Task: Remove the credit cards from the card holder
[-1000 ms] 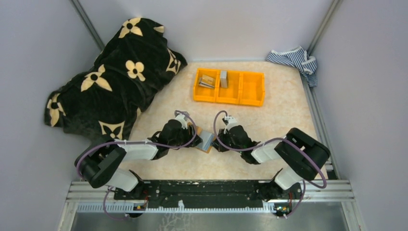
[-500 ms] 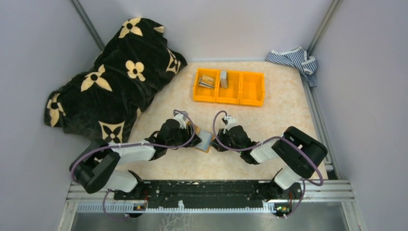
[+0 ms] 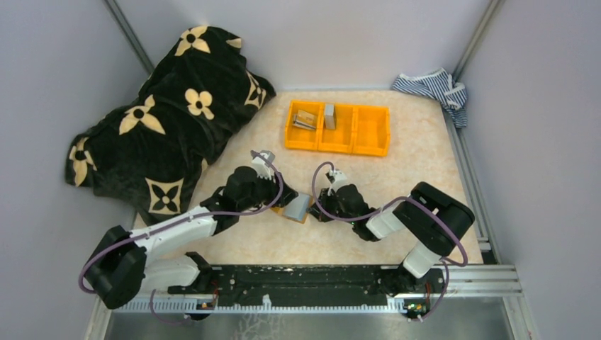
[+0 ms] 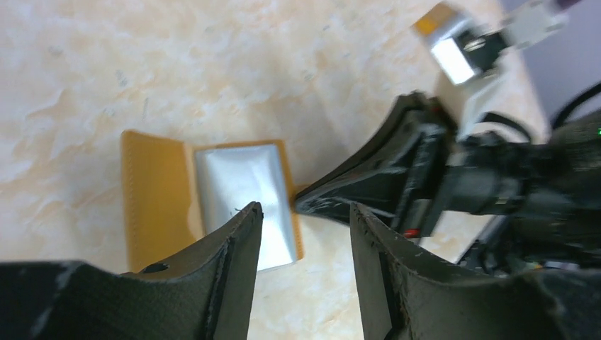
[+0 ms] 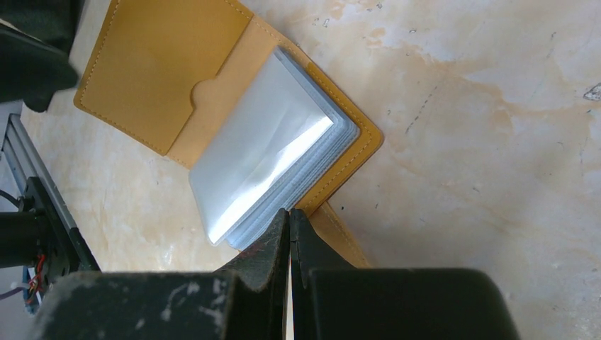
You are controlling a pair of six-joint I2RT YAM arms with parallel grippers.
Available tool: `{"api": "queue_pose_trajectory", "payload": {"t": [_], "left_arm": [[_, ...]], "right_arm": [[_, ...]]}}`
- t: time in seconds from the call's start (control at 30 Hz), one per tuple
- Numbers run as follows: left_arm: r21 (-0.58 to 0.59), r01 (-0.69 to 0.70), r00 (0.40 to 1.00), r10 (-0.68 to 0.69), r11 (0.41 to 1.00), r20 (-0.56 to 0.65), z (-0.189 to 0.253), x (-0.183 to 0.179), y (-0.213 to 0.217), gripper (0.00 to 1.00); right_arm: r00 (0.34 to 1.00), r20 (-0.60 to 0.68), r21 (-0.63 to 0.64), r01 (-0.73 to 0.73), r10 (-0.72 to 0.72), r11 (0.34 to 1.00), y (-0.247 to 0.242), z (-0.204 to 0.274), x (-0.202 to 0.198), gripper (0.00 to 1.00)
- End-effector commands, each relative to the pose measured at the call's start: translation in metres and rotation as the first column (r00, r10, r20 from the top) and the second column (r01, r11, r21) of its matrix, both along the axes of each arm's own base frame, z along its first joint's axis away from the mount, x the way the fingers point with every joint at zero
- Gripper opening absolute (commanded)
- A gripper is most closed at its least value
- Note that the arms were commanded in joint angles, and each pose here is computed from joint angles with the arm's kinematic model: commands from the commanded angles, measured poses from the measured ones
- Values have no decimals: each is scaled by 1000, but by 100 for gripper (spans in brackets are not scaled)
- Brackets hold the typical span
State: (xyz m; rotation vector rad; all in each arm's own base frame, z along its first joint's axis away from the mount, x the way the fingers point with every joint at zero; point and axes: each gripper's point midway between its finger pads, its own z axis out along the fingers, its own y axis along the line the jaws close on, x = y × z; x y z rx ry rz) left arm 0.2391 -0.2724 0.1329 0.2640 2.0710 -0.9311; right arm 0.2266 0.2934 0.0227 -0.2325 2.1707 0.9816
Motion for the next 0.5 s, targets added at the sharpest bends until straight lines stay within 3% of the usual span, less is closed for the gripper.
{"api": "queue_pose_trajectory", "payload": {"t": [0.0, 0.17, 0.47], "left_arm": [[165, -63, 998, 61, 984, 13, -43, 11, 21, 55], [271, -157, 987, 162, 950, 2, -74, 28, 46, 55], [274, -156, 975, 192, 949, -110, -115, 18, 52, 54]], "right_arm": [[1000, -25, -21, 2, -3, 1000, -2, -10, 0, 0], [999, -37, -26, 10, -11, 1000, -7, -14, -2, 0], [999, -54, -33, 1, -3, 999, -6, -22, -1, 0]]}}
